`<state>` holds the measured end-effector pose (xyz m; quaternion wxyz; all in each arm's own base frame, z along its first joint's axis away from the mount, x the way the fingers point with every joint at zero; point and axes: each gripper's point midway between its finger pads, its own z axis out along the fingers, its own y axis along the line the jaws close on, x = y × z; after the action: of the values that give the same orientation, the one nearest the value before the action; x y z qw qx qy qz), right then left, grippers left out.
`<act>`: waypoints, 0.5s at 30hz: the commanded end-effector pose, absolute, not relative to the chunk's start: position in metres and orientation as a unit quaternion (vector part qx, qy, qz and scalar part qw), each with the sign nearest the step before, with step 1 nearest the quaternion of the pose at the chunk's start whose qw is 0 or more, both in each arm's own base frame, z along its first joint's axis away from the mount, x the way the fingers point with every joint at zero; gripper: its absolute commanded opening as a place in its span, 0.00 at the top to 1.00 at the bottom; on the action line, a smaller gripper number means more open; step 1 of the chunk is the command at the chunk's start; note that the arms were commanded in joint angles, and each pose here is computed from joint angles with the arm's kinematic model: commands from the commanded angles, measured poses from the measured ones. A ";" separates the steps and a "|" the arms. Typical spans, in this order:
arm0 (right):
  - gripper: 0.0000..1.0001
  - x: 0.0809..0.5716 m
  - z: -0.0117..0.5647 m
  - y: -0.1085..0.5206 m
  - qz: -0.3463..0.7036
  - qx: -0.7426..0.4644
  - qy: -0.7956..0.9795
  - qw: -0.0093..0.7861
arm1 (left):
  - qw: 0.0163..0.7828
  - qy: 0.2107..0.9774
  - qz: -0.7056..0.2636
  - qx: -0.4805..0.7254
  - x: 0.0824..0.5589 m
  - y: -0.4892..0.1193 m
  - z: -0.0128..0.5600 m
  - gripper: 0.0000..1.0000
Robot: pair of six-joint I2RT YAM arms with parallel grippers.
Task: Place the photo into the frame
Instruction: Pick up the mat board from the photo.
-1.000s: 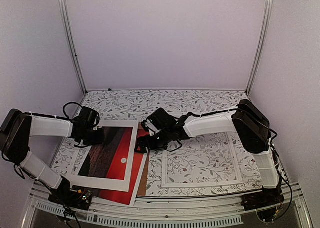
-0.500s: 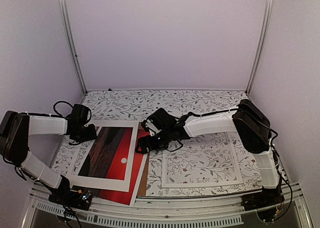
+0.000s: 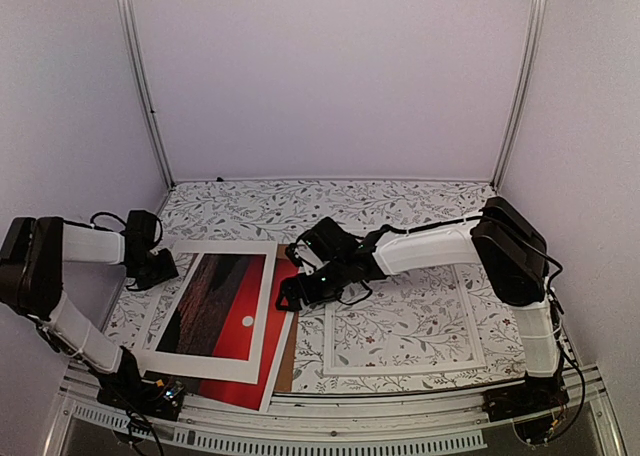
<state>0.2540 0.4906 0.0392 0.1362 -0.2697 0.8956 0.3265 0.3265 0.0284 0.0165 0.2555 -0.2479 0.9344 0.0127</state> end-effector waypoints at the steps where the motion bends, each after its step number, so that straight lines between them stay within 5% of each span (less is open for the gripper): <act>1: 0.08 0.251 0.052 0.487 0.336 -0.278 0.889 0.136 | 0.273 0.924 -0.005 -0.267 0.338 0.038 0.023 0.44; 15: 0.07 0.254 0.071 0.500 0.350 -0.283 0.880 0.150 | 0.253 0.927 -0.055 -0.272 0.335 0.030 0.006 0.45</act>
<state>0.2509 0.4917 0.0404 0.1319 -0.2781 0.8918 0.3317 0.3379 0.0403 0.0137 0.2668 -0.2735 0.9239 -0.0213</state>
